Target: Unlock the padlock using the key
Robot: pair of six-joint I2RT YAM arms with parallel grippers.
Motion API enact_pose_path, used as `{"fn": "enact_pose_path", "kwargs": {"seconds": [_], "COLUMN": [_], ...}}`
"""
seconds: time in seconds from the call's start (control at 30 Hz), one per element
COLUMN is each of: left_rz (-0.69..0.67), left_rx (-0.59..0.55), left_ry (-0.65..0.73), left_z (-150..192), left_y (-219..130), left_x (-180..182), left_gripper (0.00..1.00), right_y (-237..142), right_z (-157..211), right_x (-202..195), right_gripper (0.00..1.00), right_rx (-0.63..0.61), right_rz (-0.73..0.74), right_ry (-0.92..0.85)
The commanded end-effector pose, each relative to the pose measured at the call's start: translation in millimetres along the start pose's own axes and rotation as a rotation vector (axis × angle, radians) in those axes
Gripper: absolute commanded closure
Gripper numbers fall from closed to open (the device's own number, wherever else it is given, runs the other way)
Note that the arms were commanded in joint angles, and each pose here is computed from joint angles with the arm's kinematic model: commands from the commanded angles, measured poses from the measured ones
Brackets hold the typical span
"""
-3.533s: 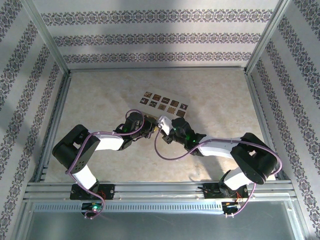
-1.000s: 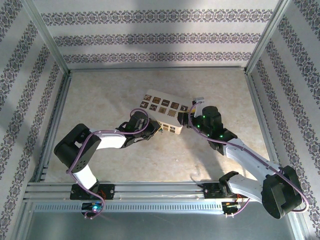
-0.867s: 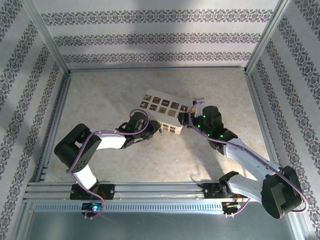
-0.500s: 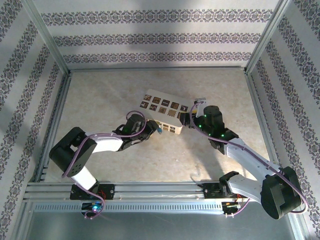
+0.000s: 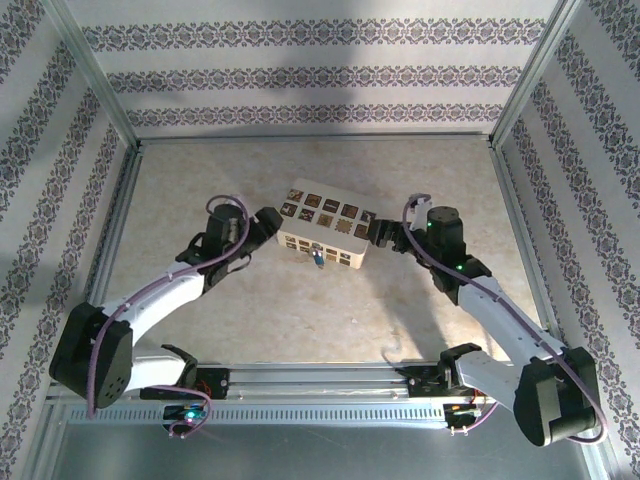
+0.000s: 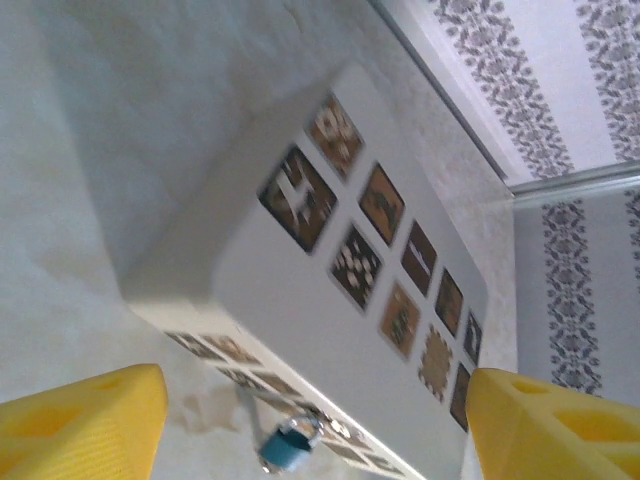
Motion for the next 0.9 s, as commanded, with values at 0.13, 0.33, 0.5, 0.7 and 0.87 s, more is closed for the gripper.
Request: {"fn": "enact_pose_path", "kwargs": {"seconds": [0.13,0.33,0.5,0.7,0.87], "left_rz": [-0.002,0.011,0.046,0.059,0.063], "left_rx": [0.116,0.293,0.390,0.448,0.445], "left_ry": [0.168,0.173,0.142,0.147,0.121], "left_z": [-32.0,-34.8,-20.8,-4.2,5.8], "left_y": [23.5,78.1,104.4,104.1,94.3], "left_x": [-7.2,-8.4,-10.2,-13.9,-12.2], "left_gripper": [0.16,0.16,0.20,0.22,0.23], "right_y": [18.1,44.3,62.2,84.0,106.0], "right_z": [15.6,17.5,14.0,4.1,-5.2], "right_x": [-10.9,-14.5,-9.2,-3.5,-0.1], "right_gripper": [0.02,0.02,0.02,0.01,0.02], "right_rx": [0.153,0.216,0.241,0.263,0.281], "right_rz": [-0.122,-0.152,-0.171,-0.209,-0.241], "right_ry": [0.248,0.330,0.320,0.297,0.271]}}
Point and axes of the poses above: each hand's point on the last joint's axis, 136 mm out from that joint toward the fingers, its own y axis out along the fingers, its own x axis along the line the jaws close on, z = x × y, the point moved 6 cm from there along -y, back along the fingers, and after that the axes turned 10 degrees about -y, right-handed, at the moved point
